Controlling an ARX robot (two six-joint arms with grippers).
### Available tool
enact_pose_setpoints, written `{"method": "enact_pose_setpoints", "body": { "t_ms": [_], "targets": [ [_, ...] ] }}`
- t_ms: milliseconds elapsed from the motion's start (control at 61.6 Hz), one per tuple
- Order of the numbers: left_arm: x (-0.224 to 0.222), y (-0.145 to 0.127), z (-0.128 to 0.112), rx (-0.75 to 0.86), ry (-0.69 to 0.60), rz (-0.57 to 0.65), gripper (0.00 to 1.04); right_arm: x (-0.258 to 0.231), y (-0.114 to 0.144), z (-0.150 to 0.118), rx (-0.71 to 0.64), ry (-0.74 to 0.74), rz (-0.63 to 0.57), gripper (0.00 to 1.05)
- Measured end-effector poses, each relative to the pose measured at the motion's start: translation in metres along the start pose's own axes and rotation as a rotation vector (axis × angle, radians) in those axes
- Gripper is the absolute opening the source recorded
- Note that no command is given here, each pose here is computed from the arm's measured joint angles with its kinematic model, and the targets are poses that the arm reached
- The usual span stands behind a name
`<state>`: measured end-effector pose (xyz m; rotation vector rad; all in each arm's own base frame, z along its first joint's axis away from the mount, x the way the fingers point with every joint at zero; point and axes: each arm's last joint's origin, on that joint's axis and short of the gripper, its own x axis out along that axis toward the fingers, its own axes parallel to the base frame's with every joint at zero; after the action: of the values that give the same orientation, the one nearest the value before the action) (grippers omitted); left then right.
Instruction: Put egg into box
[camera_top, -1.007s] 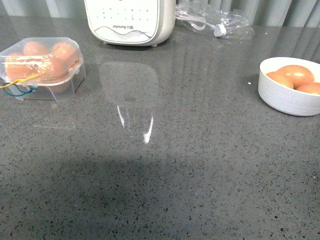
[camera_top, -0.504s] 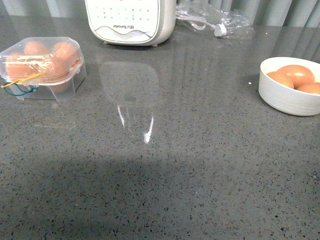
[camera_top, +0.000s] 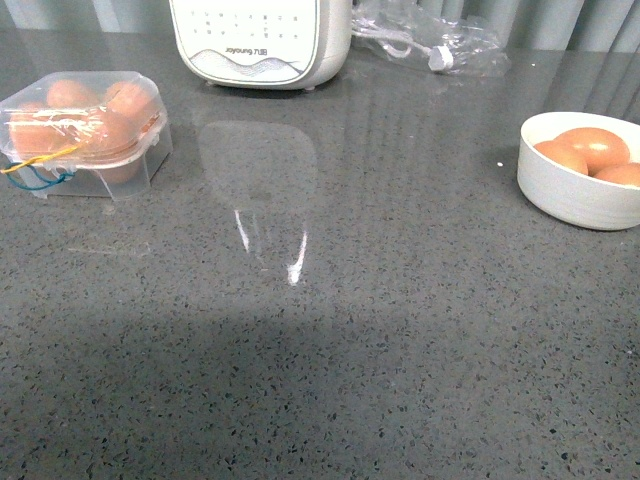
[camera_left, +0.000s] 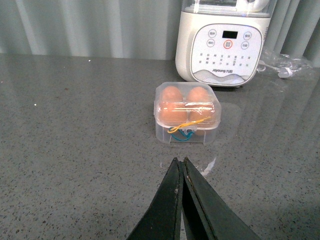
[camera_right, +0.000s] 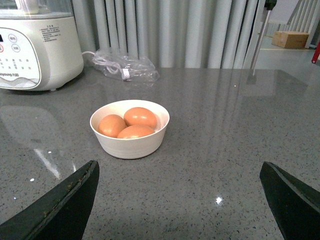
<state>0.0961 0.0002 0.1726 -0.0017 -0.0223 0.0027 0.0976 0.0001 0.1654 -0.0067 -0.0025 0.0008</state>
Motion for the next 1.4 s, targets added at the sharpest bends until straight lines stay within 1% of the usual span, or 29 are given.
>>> {"method": "enact_pose_setpoints", "body": {
  "t_ms": [341, 374, 439, 487, 520, 536, 601, 617, 682, 715, 780, 796, 828, 877, 1397],
  "targets": [
    [0.0, 0.0, 0.0, 0.0, 0.0, 0.0, 0.04, 0.0, 0.0, 0.0, 0.0, 0.0, 0.0, 0.97],
    [0.0, 0.0, 0.0, 0.0, 0.0, 0.0, 0.07, 0.0, 0.0, 0.0, 0.0, 0.0, 0.0, 0.97],
    [0.0, 0.0, 0.0, 0.0, 0.0, 0.0, 0.21, 0.0, 0.0, 0.0, 0.0, 0.0, 0.0, 0.97],
    [0.0, 0.0, 0.0, 0.0, 0.0, 0.0, 0.28, 0.0, 0.0, 0.0, 0.0, 0.0, 0.0, 0.97],
    [0.0, 0.0, 0.0, 0.0, 0.0, 0.0, 0.35, 0.0, 0.0, 0.0, 0.0, 0.0, 0.0, 0.97],
    [0.0, 0.0, 0.0, 0.0, 0.0, 0.0, 0.41, 0.0, 0.0, 0.0, 0.0, 0.0, 0.0, 0.97],
    [0.0, 0.0, 0.0, 0.0, 0.0, 0.0, 0.57, 0.0, 0.0, 0.0, 0.0, 0.0, 0.0, 0.97],
    [0.0, 0.0, 0.0, 0.0, 0.0, 0.0, 0.58, 0.0, 0.0, 0.0, 0.0, 0.0, 0.0, 0.97],
    [0.0, 0.0, 0.0, 0.0, 0.0, 0.0, 0.71, 0.0, 0.0, 0.0, 0.0, 0.0, 0.0, 0.97],
    [0.0, 0.0, 0.0, 0.0, 0.0, 0.0, 0.74, 0.0, 0.0, 0.0, 0.0, 0.0, 0.0, 0.97],
    [0.0, 0.0, 0.0, 0.0, 0.0, 0.0, 0.91, 0.0, 0.0, 0.0, 0.0, 0.0, 0.0, 0.97],
    [0.0, 0.0, 0.0, 0.0, 0.0, 0.0, 0.92, 0.0, 0.0, 0.0, 0.0, 0.0, 0.0, 0.97],
    [0.0, 0.0, 0.0, 0.0, 0.0, 0.0, 0.99, 0.0, 0.0, 0.0, 0.0, 0.0, 0.0, 0.97],
    [0.0, 0.0, 0.0, 0.0, 0.0, 0.0, 0.97, 0.0, 0.0, 0.0, 0.0, 0.0, 0.0, 0.97],
    [0.0, 0.0, 0.0, 0.0, 0.0, 0.0, 0.98, 0.0, 0.0, 0.0, 0.0, 0.0, 0.0, 0.97]
  ]
}}
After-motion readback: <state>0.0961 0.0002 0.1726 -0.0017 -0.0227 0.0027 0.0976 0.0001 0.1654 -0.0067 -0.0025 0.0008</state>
